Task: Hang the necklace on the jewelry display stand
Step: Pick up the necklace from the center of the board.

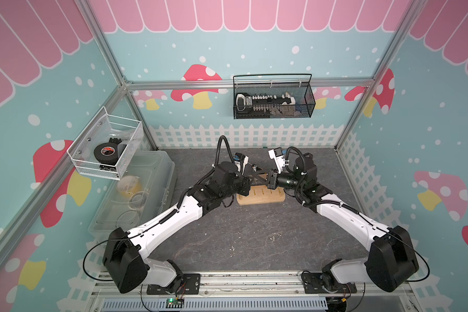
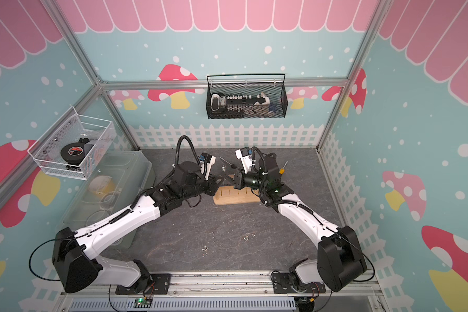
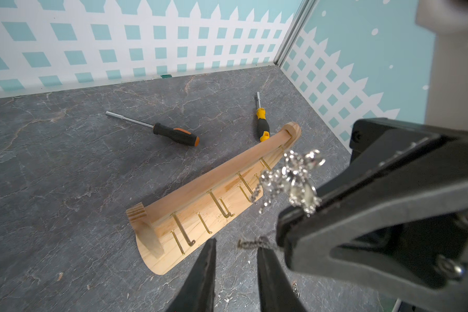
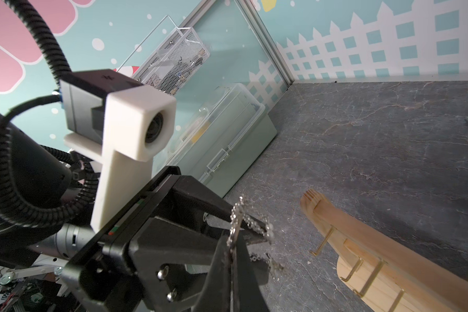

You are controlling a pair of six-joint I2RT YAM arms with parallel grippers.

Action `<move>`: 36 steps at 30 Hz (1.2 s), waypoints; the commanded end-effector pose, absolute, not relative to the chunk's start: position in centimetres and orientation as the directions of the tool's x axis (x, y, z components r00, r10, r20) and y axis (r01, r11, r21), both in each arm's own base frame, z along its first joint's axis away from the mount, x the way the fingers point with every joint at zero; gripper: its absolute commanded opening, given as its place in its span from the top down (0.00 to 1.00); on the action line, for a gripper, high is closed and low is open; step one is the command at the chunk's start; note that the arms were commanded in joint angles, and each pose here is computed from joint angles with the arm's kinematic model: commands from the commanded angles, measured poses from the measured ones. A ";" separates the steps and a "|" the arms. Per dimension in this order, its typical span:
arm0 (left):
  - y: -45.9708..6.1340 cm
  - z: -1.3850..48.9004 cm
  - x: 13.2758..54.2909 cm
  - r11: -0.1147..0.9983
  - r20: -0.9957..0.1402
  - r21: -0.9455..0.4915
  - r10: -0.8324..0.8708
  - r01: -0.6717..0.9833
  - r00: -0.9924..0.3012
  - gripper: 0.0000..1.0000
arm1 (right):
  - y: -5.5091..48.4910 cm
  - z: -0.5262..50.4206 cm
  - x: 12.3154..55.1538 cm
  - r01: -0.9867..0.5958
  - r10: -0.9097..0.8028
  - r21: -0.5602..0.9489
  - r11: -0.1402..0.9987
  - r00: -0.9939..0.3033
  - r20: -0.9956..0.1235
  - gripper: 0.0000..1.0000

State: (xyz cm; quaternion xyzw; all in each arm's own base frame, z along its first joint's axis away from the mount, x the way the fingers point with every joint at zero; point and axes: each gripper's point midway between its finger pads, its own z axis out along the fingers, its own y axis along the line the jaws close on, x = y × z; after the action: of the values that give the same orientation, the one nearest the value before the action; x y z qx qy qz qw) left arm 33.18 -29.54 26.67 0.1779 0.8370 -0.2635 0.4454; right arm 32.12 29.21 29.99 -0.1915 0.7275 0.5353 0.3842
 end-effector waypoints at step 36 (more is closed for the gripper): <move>-28.8 27.1 32.5 0.814 -0.860 -0.216 0.102 0.539 -0.500 0.73 | 29.7 31.5 31.3 -0.712 0.140 0.622 0.326 -0.614 -0.777 0.98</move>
State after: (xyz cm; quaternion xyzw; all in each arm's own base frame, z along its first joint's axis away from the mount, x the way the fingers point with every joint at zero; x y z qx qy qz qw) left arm 32.55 -29.19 27.46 0.1833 0.8317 -0.2547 0.4580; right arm 31.74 29.65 30.17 -0.1937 0.7247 0.5408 0.3806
